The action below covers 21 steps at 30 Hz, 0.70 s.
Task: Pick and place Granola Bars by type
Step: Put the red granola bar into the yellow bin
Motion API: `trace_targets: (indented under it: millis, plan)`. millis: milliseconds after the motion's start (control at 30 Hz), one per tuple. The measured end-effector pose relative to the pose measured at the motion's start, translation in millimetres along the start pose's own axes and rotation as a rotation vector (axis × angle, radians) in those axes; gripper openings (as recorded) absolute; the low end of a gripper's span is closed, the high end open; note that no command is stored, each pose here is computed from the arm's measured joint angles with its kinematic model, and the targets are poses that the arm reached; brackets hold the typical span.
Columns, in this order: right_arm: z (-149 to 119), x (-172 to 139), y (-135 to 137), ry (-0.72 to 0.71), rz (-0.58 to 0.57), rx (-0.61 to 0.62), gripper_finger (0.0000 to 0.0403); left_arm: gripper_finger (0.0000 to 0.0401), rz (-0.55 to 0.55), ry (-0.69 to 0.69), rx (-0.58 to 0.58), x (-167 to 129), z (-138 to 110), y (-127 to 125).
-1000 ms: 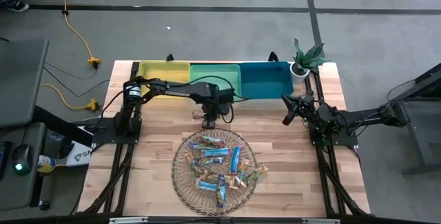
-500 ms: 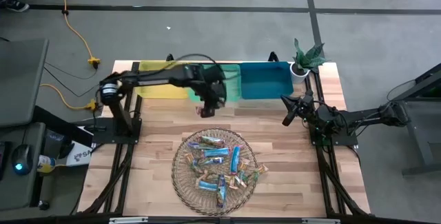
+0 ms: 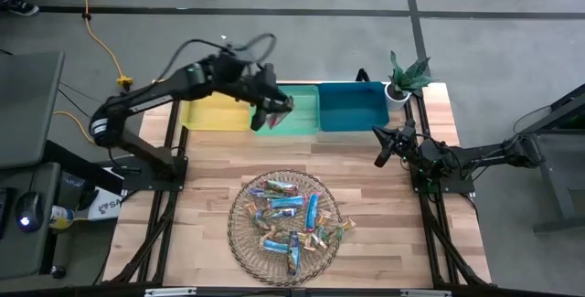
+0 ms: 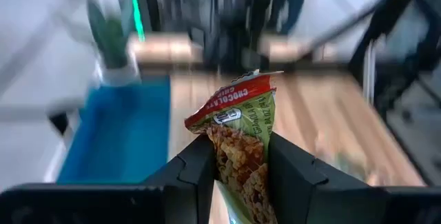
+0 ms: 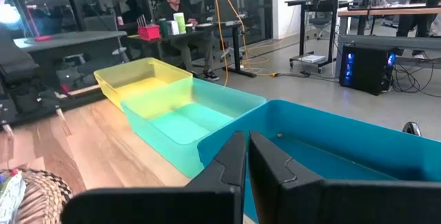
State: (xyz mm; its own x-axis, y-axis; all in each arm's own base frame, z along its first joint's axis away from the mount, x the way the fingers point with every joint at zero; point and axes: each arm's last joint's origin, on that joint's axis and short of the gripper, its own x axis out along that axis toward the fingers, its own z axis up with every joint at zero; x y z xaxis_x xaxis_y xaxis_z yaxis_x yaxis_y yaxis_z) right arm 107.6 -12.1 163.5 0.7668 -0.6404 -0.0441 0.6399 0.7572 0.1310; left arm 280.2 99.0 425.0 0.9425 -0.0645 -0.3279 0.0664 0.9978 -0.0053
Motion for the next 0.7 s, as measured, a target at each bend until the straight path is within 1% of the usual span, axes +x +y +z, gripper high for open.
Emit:
trace_targets:
  millis: [133,200,267,467,700]
  plan:
    - [0.0,0.0,0.0,0.000,0.000,0.000,0.0000,0.0106,0.013,-0.207,0.044,-29.8,25.6,-10.1]
    - [-0.2,0.0,-0.1,0.002,-0.001,-0.002,0.0000,0.0106,0.022,-0.272,0.070,-43.1,33.3,-14.9]
    - [-0.3,0.0,-0.1,0.003,-0.001,-0.002,0.0000,0.0106,0.045,-0.306,0.084,-53.3,37.4,-18.4]
    - [-0.4,0.0,-0.1,0.003,-0.001,-0.003,0.0000,0.0106,0.108,-0.302,0.099,-70.0,37.9,-24.0]
    - [-0.3,0.0,-0.1,0.003,-0.001,-0.003,0.0000,0.0106,0.112,-0.280,0.093,-72.9,35.8,-25.4]
